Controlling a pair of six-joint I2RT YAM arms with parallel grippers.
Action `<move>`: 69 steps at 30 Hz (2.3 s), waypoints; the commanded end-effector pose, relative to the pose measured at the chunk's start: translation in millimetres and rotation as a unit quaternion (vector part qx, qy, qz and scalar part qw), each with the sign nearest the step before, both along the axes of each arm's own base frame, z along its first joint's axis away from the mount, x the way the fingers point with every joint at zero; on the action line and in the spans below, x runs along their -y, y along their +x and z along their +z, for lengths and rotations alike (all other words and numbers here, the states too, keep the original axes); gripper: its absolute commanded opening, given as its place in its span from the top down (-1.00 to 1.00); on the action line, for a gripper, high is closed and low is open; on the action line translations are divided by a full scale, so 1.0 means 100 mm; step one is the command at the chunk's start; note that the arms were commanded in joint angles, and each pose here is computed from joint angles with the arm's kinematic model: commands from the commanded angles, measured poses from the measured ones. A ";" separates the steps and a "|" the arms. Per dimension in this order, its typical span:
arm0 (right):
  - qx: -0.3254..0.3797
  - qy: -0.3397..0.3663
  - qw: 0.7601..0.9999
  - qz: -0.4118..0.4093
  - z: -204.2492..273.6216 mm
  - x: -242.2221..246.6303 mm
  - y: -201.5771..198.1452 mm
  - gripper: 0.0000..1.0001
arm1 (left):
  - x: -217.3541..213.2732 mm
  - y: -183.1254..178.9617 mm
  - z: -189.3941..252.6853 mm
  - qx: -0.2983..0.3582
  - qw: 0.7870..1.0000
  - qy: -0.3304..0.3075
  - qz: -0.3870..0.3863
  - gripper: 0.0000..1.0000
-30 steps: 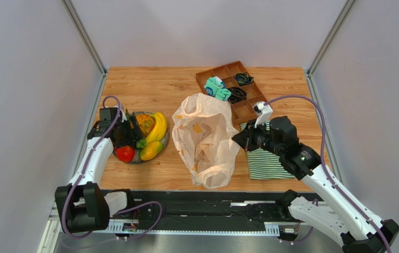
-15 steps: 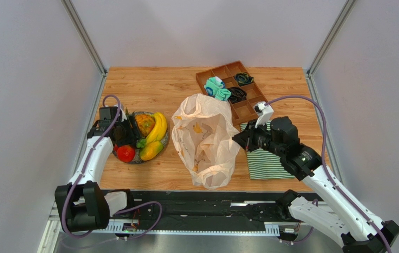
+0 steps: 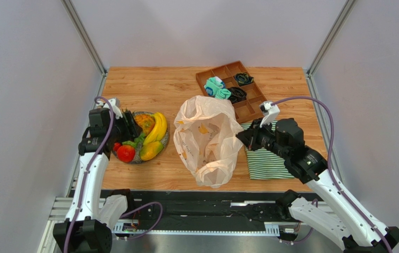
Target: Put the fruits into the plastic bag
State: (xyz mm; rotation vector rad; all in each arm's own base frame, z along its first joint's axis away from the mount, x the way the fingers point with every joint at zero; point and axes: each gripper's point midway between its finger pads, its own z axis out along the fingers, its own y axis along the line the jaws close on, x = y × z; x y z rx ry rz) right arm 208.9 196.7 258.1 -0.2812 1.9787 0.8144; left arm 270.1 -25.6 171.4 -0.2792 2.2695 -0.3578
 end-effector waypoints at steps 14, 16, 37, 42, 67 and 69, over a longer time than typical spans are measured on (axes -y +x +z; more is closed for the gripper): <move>0.005 -0.009 1.000 -0.021 0.16 0.04 0.08 1.00 | 0.50 -0.20 1.23 0.202 0.974 -0.011 -0.099 -0.11; 0.002 -0.010 1.000 -0.021 0.16 0.03 0.09 1.00 | 0.58 -0.24 1.36 0.221 0.969 -0.021 -0.110 -0.10; -0.007 -0.014 0.999 -0.034 0.17 0.03 0.15 1.00 | 2.96 -0.51 1.53 0.242 0.878 -0.102 -0.400 -0.14; -0.004 -0.014 0.999 -0.037 0.23 0.05 0.14 1.00 | 3.07 -0.38 1.00 0.178 0.901 -0.056 -0.392 -0.14; -0.012 -0.012 0.999 -0.033 0.18 0.01 0.15 1.00 | 3.13 -0.14 0.07 0.055 0.941 -0.002 -0.335 -0.88; -0.012 -0.011 0.999 -0.032 0.19 0.01 0.15 1.00 | 3.14 -0.15 0.09 0.059 0.939 -0.006 -0.339 -0.88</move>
